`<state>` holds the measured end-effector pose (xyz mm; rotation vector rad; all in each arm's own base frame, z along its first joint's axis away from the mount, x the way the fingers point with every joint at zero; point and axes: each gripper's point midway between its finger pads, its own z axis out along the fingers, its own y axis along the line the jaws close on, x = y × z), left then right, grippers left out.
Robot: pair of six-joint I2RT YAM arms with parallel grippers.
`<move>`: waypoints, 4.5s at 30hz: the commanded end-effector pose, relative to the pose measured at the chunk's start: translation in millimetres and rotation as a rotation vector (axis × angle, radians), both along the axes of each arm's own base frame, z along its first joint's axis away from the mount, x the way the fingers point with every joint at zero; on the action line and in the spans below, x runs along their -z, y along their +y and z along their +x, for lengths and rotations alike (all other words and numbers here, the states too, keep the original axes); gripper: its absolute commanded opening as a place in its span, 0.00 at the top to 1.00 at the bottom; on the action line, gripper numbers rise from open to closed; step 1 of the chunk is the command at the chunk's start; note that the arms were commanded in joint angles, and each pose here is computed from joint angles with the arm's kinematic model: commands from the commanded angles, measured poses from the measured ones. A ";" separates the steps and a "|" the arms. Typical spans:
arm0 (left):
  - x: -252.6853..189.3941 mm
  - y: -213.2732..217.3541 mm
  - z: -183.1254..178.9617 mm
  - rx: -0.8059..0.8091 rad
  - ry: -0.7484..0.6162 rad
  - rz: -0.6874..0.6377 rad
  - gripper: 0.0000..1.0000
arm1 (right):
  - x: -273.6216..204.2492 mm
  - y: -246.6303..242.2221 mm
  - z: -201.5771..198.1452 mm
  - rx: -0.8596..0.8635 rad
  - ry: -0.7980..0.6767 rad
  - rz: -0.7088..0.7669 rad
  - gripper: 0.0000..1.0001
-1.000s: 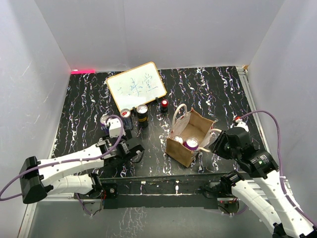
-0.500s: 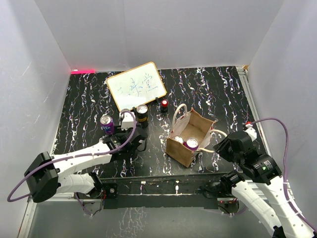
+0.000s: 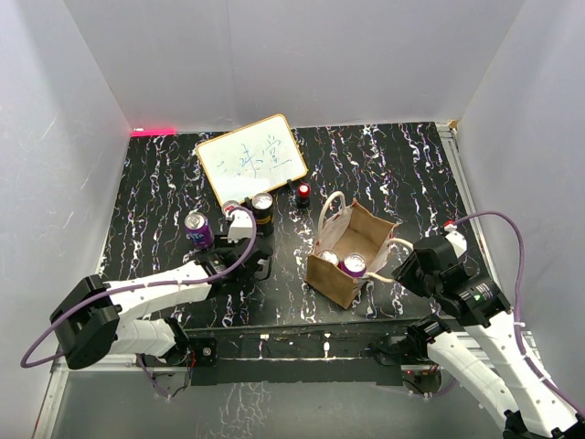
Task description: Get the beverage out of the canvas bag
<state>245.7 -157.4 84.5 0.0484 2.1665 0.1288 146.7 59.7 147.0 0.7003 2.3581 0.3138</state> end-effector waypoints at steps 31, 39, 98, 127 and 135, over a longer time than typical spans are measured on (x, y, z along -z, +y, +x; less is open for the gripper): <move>-51.6 11.2 -36.7 -0.404 0.214 -0.273 0.03 | -2.0 31.5 4.5 -0.302 -0.022 -0.005 0.73; -121.3 -74.4 -58.0 -0.126 0.336 -0.825 0.03 | -11.0 42.5 4.8 -0.351 -0.084 0.049 0.77; -18.5 -290.6 -90.3 0.818 0.543 0.216 0.15 | -56.0 20.0 -28.2 -0.439 -0.244 -0.019 0.92; -25.2 -278.8 -78.9 0.761 0.537 0.327 0.47 | -53.6 21.1 -21.5 -0.417 -0.231 -0.026 0.92; -77.0 -288.7 -59.9 0.710 0.383 0.246 0.73 | -53.8 22.1 -19.9 -0.415 -0.232 -0.023 0.92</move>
